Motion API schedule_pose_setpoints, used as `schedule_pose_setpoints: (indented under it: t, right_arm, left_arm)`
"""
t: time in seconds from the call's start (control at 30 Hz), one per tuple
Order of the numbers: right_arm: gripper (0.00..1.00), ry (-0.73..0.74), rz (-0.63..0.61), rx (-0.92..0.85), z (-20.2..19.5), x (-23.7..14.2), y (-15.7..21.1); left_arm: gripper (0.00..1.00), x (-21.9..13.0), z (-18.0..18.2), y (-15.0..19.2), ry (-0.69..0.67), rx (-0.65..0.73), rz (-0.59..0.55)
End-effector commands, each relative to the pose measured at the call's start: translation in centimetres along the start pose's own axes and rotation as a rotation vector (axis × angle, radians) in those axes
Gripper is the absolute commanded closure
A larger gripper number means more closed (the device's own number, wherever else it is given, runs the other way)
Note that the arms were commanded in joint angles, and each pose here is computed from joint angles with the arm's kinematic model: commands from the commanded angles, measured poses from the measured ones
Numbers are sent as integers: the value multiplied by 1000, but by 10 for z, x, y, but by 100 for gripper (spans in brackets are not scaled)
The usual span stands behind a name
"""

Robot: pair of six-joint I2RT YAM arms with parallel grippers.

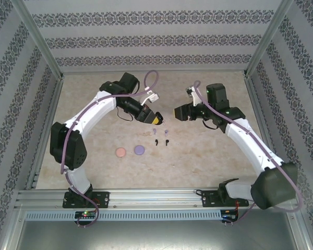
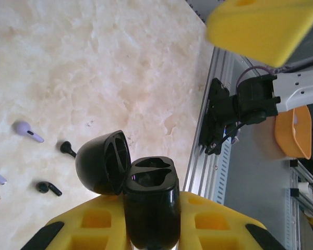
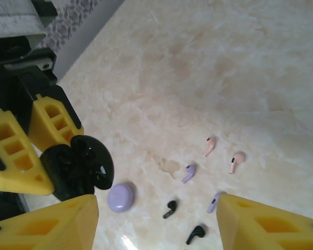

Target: Insert the wireless bluetooth earbuds into the charging case

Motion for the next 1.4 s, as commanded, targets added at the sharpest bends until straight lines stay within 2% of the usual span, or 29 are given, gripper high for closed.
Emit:
schedule_pose_setpoints:
  t: [0.0, 0.2, 0.33, 0.5, 0.57, 0.67, 0.8, 1.0, 1.37]
  right_arm:
    - [35, 76, -10, 102, -7, -10, 5]
    - [35, 188, 46, 335, -26, -3, 38]
    - [35, 247, 129, 404, -29, 13, 68]
    - [35, 307, 228, 444, -23, 40, 95]
    - [35, 319, 264, 446, -18, 53, 102]
    - [37, 345, 324, 428, -9, 72, 111]
    - [40, 394, 390, 399, -4, 97, 117]
    - [44, 462, 464, 360, 0, 125, 124]
    - [52, 512, 552, 304, 6, 155, 139]
  left_arm:
    - [100, -17, -8, -12, -35, 57, -110]
    - [100, -34, -5, -17, -193, 117, -242]
    - [100, -48, 2, -20, -328, 200, -381]
    - [100, -76, 2, -14, -509, 401, -718]
    - [100, -89, 2, -8, -573, 431, -841]
    - [100, -95, 3, -1, -605, 424, -897]
    - [100, -100, -6, 5, -579, 495, -1003]
    - [100, -97, -15, 2, -515, 547, -1009]
    - [100, -120, -14, -6, -521, 467, -1143]
Point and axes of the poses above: each hand's point on the last joint's axis, 136 mm out from that joint toward the fingers, its own x axis out along the fingers, its own z axis along the line the jaws close on, y = z × x, the point moved 3 cm from there along -x, back along the fingers, and after that the axes turned 6 degrees about -x, right-handed, at the moved point
